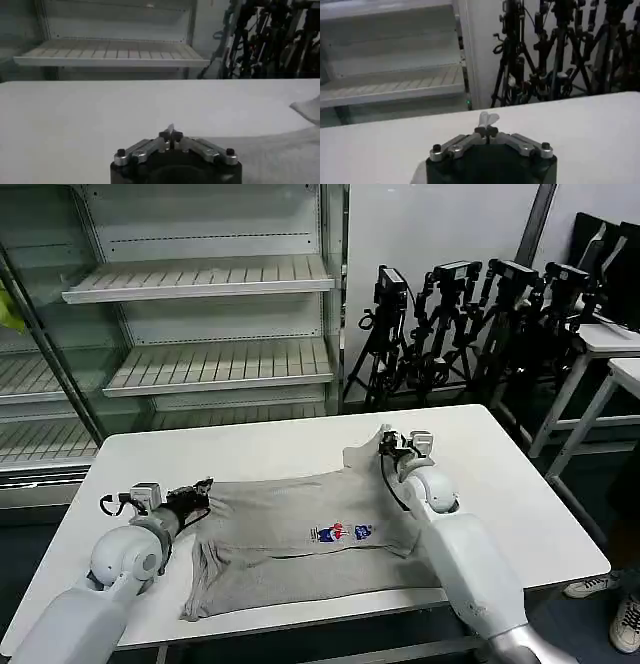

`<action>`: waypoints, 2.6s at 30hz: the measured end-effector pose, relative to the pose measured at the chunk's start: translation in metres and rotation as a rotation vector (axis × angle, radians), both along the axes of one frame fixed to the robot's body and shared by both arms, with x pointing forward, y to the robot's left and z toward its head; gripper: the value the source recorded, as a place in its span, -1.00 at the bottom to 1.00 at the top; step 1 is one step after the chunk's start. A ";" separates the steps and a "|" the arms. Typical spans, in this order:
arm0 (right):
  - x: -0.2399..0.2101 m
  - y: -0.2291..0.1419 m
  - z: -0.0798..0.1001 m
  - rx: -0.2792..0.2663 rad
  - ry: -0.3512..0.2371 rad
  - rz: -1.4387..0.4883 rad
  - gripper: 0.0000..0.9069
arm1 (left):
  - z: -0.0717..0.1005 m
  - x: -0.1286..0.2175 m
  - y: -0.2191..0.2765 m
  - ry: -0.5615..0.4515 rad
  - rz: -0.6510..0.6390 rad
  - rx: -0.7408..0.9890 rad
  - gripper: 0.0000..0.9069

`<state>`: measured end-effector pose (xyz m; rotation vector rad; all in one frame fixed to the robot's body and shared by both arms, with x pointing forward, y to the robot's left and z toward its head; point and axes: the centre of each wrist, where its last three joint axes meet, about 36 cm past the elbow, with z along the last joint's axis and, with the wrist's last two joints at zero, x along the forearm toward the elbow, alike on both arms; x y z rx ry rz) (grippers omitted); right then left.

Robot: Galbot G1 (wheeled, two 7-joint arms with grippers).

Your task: Fold and organize the clothes.

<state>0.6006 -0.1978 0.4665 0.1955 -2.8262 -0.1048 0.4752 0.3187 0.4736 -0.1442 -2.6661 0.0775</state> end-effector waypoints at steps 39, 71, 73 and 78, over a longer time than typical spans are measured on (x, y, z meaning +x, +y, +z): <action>-0.206 -0.077 -0.002 -0.070 -0.103 -0.006 -1.00 | 0.023 -0.138 -0.020 -0.015 -0.115 0.032 -0.96; -0.261 -0.069 -0.025 -0.102 -0.021 -0.070 1.00 | 0.002 -0.163 -0.026 0.008 -0.077 0.063 1.00; -0.267 -0.069 -0.024 -0.103 -0.027 -0.076 1.00 | 0.004 -0.167 -0.029 -0.005 -0.057 0.044 1.00; -0.281 -0.068 -0.020 -0.107 -0.040 -0.092 1.00 | 0.001 -0.178 -0.039 -0.027 0.002 -0.021 1.00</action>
